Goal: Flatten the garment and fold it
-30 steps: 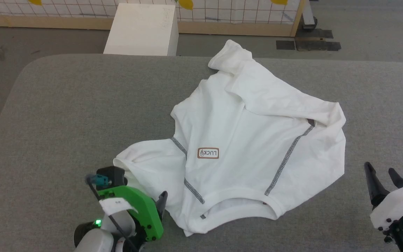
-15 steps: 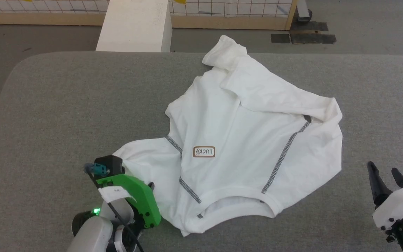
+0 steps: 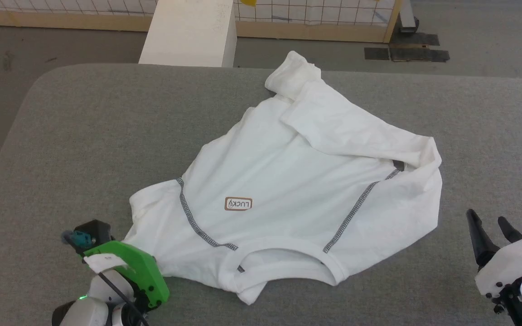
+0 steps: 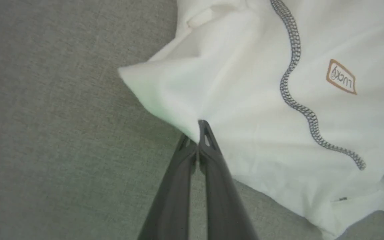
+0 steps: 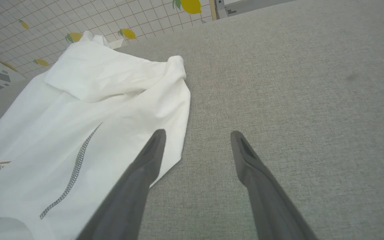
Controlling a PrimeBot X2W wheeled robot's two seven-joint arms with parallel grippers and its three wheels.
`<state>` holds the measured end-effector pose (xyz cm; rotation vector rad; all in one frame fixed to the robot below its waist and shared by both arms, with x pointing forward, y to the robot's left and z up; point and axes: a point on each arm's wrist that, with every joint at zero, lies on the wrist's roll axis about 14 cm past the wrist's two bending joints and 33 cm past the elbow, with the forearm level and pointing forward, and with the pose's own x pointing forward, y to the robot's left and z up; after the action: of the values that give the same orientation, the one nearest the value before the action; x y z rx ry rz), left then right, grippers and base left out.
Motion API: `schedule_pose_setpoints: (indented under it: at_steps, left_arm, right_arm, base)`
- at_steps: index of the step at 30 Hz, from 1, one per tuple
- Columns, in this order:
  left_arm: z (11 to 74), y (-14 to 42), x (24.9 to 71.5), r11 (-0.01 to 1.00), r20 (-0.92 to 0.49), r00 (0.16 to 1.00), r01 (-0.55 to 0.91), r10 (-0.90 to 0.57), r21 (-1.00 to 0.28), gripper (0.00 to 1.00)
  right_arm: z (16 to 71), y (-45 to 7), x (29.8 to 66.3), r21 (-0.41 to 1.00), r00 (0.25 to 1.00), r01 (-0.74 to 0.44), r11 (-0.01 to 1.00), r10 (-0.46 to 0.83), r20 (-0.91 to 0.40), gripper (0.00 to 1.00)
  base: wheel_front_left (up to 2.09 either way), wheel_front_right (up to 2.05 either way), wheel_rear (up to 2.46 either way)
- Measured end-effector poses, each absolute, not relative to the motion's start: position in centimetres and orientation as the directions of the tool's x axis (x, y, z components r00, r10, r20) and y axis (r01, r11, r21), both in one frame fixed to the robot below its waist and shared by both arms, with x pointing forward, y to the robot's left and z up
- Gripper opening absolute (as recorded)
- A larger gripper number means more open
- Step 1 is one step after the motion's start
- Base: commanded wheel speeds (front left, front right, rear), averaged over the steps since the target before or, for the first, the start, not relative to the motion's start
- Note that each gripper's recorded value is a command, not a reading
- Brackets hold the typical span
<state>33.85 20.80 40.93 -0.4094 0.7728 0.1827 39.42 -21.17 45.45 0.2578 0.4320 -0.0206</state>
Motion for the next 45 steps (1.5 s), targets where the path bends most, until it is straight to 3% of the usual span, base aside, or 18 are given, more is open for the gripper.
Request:
schedule_pose_setpoints:
  at_steps: [3, 4, 5, 6, 10, 15, 21, 29, 45]
  left_arm:
    - [40.0, 20.6, 33.3, 0.898, -0.734, 0.68, -0.324, 0.001, -0.299, 0.0]
    - [39.8, 20.5, 33.2, 0.893, -0.737, 0.676, -0.33, -0.004, -0.307, 0.05]
    - [39.6, 20.4, 33.2, 0.89, -0.737, 0.676, -0.334, -0.005, -0.312, 0.33]
    - [39.7, 20.3, 33.4, 0.885, -0.729, 0.684, -0.335, -0.007, -0.323, 1.0]
    - [41.7, 20.8, 34.8, 0.873, -0.647, 0.763, -0.326, 0.017, -0.362, 1.0]
    - [47.4, 21.4, 37.3, 0.916, -0.376, 0.924, -0.207, 0.068, -0.344, 1.0]
    - [49.0, 20.4, 36.7, 0.964, -0.182, 0.981, -0.107, 0.063, -0.242, 1.0]
    - [45.6, 21.5, 34.9, 0.954, -0.233, 0.96, -0.206, 0.154, -0.217, 1.0]
    - [44.1, 21.9, 34.8, 0.948, -0.274, 0.945, -0.239, 0.177, -0.212, 1.0]
  right_arm:
    - [45.4, -21.1, 39.4, 0.241, 0.908, 0.073, 0.968, 0.035, -0.418, 1.0]
    - [45.4, -21.2, 39.4, 0.24, 0.907, 0.074, 0.968, 0.035, -0.419, 1.0]
    - [45.4, -21.2, 39.4, 0.239, 0.907, 0.074, 0.968, 0.034, -0.419, 1.0]
    - [45.4, -21.2, 39.4, 0.239, 0.908, 0.073, 0.968, 0.035, -0.418, 1.0]
    - [45.7, -21.3, 39.2, 0.239, 0.91, 0.074, 0.968, 0.032, -0.413, 1.0]
    - [46.2, -21.1, 39.0, 0.234, 0.916, 0.063, 0.97, 0.037, -0.4, 1.0]
    - [44.8, -18.9, 37.8, 0.176, 0.874, -0.009, 0.984, 0.093, -0.476, 1.0]
    - [42.9, -14.0, 36.7, 0.139, 0.773, -0.161, 0.977, 0.213, -0.597, 1.0]
    - [37.6, -11.1, 38.3, -0.024, 0.544, -0.368, 0.93, 0.194, -0.816, 1.0]
  base:
    - [0.0, 0.0, 0.0]
    - [0.0, 0.0, 0.0]
    - [0.0, 0.0, 0.0]
    - [0.0, 0.0, 0.0]
    - [0.0, 0.0, 0.0]
    - [0.0, 0.0, 0.0]
    - [0.0, 0.0, 0.0]
    - [0.0, 0.0, 0.0]
    - [0.0, 0.0, 0.0]
